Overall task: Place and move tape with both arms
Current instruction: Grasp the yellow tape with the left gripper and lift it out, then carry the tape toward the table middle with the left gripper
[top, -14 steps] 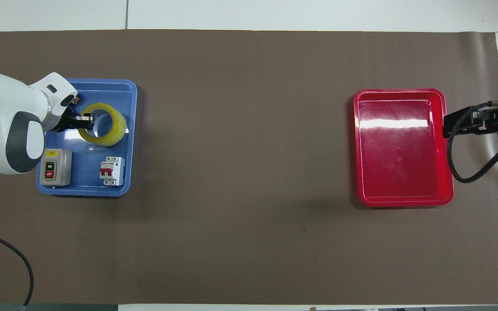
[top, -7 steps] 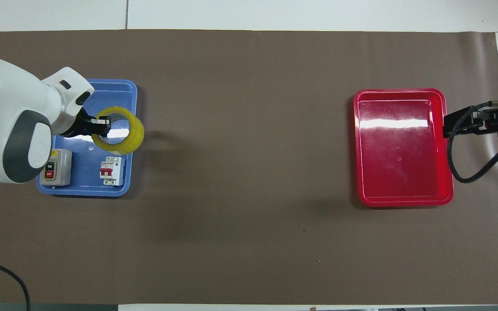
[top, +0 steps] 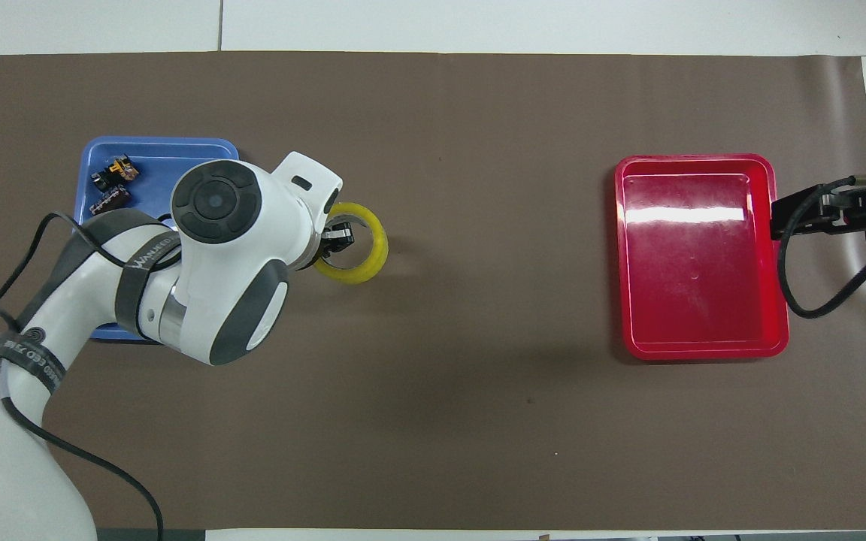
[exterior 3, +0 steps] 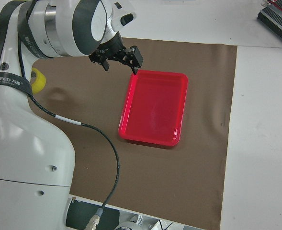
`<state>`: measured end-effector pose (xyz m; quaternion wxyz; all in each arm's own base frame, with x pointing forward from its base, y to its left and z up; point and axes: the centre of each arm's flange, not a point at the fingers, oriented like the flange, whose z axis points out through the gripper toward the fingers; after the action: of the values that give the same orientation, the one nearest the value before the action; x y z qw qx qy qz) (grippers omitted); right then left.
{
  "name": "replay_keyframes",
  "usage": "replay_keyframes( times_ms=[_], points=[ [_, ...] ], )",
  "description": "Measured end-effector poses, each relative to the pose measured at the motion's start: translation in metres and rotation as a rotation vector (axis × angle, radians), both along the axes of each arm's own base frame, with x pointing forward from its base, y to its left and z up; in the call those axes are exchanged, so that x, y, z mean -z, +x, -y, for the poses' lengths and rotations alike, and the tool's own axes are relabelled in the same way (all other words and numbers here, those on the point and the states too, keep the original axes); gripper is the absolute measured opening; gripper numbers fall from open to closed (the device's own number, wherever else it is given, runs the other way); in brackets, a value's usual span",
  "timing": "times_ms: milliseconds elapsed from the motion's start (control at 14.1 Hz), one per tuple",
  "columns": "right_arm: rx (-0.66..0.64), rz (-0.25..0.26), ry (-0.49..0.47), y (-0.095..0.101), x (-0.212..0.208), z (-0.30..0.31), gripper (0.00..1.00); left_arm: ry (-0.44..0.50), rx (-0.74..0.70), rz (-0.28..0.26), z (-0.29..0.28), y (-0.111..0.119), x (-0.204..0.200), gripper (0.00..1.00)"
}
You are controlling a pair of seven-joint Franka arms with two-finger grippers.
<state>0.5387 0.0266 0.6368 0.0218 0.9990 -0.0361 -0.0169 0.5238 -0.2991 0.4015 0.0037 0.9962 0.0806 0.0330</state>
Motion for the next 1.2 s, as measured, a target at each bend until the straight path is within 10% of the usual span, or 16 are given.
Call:
replay_keyframes(
  times_ms=[1203],
  points=[
    [-0.061, -0.003, 0.003, 0.000, 0.000, 0.004, 1.00, 0.074, -0.029, 0.019, 0.067, 0.005, 0.083, 0.22]
  ],
)
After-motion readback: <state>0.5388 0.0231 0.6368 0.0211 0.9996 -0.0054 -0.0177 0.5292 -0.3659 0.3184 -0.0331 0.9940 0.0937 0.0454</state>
